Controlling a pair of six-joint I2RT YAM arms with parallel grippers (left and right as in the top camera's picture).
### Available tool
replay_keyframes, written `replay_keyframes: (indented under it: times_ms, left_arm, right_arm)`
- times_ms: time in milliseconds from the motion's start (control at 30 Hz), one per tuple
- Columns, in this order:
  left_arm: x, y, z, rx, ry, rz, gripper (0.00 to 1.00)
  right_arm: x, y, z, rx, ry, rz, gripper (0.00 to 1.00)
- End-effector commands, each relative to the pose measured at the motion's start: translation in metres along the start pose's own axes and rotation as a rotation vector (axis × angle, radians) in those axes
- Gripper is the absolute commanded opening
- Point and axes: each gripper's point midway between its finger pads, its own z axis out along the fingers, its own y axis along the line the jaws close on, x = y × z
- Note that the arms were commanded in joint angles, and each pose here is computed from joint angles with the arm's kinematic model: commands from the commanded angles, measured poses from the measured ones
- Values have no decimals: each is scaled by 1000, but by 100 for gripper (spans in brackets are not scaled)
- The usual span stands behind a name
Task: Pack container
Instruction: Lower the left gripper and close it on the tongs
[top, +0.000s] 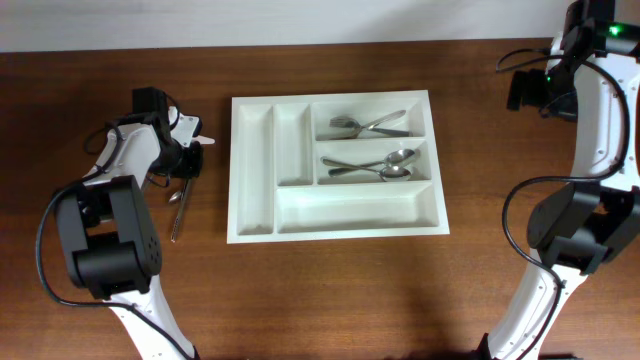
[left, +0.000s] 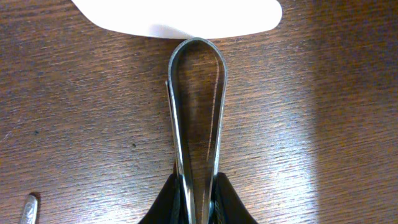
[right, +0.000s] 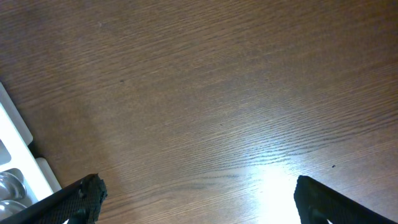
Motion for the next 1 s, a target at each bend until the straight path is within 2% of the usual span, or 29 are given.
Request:
replay_keyframes:
  times_ms: [0, 267, 300, 367, 533, 767, 967]
  left_arm:
    - [11, -3, 17, 25, 48, -23, 2]
    - [9, -3, 17, 23, 41, -22, 2]
    - [10, -2, 17, 20, 41, -22, 6]
    - [8, -2, 17, 17, 35, -20, 32]
    - [-1, 1, 18, 6, -3, -16, 47]
    - [-13, 4, 17, -7, -52, -11, 54]
    - [-31, 7, 16, -11, -123, -2, 56]
  right_arm:
    - [-3, 1, -15, -4, -35, -8, 99]
    - [-3, 1, -15, -4, -35, -8, 99]
    - [-3, 1, -15, -4, -35, -8, 99]
    - [-3, 1, -15, -4, -35, -8, 99]
    - [-3, 1, -15, -4, -35, -8, 99]
    - [-3, 1, -15, -4, -35, -8, 99]
    - [-3, 1, -15, -4, -35, -8, 99]
